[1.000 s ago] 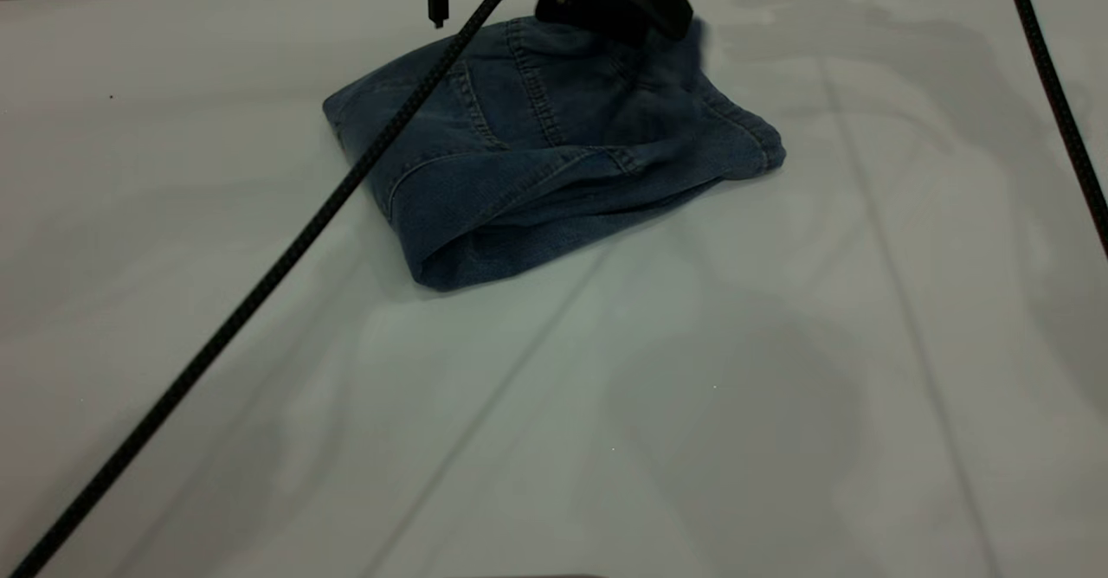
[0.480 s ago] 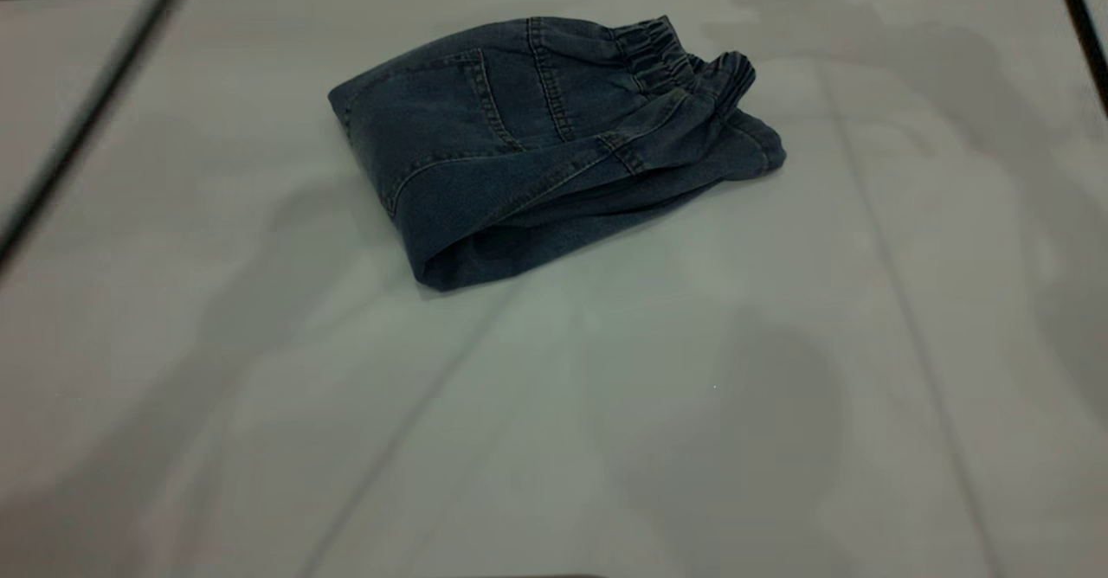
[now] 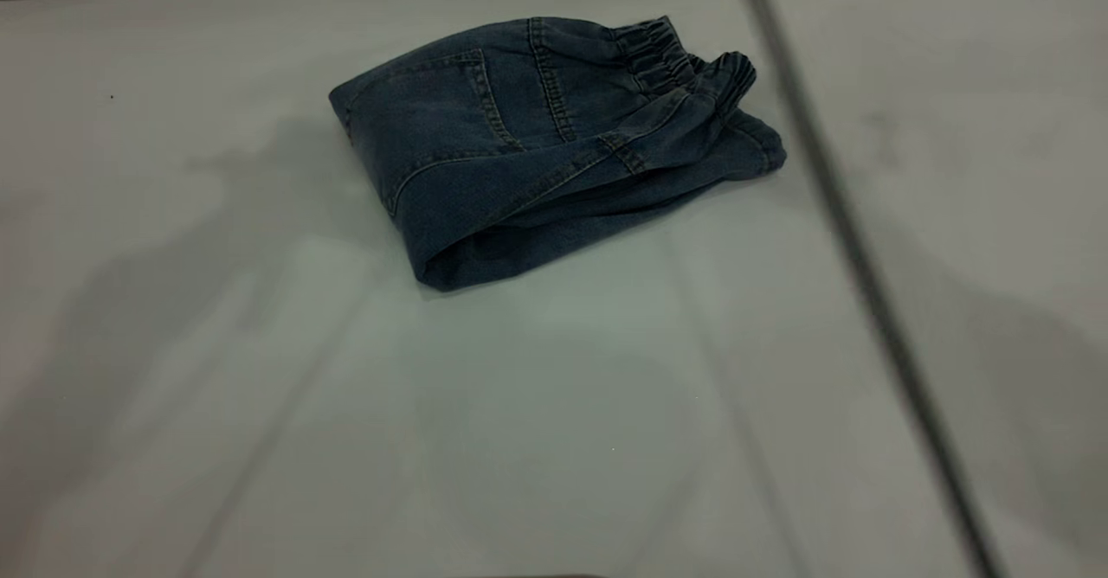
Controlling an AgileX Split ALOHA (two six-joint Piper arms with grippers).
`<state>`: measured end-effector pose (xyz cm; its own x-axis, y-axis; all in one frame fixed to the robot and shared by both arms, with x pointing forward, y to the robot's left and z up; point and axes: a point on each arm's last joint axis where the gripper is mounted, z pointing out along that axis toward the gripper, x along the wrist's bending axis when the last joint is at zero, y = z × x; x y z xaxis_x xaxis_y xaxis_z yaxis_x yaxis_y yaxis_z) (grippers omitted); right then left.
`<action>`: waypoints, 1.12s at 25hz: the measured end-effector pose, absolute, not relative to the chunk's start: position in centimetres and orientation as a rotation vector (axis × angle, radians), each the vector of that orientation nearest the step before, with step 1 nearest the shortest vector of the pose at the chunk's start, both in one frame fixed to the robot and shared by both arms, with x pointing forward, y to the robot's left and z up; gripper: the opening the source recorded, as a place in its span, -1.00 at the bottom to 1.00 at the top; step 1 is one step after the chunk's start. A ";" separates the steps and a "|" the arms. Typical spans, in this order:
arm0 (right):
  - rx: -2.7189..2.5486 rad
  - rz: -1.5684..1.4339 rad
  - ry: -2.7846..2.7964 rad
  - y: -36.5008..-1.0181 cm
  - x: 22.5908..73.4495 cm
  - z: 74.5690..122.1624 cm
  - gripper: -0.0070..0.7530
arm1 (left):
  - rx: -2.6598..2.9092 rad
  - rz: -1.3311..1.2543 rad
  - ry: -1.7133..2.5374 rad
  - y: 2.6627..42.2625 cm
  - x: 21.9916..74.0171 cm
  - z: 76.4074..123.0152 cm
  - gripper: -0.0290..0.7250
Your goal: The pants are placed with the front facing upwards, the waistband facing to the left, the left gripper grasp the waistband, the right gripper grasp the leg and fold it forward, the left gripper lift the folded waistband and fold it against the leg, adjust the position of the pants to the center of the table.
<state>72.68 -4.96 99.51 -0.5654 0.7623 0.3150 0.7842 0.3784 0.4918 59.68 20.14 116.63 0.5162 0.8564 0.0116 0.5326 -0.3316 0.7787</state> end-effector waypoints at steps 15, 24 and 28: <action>-1.404 -0.152 -2.934 0.1 68.5 85.3 0.11 | 2.066 0.501 1.169 20.2 60.3 115.2 0.59; -1.616 -0.180 -2.759 -0.1 68.6 84.0 0.11 | 2.091 0.470 1.185 20.1 60.7 114.2 0.59; -1.896 -0.183 -2.602 -0.3 68.9 83.8 0.11 | 2.095 0.465 1.187 20.1 60.7 114.1 0.59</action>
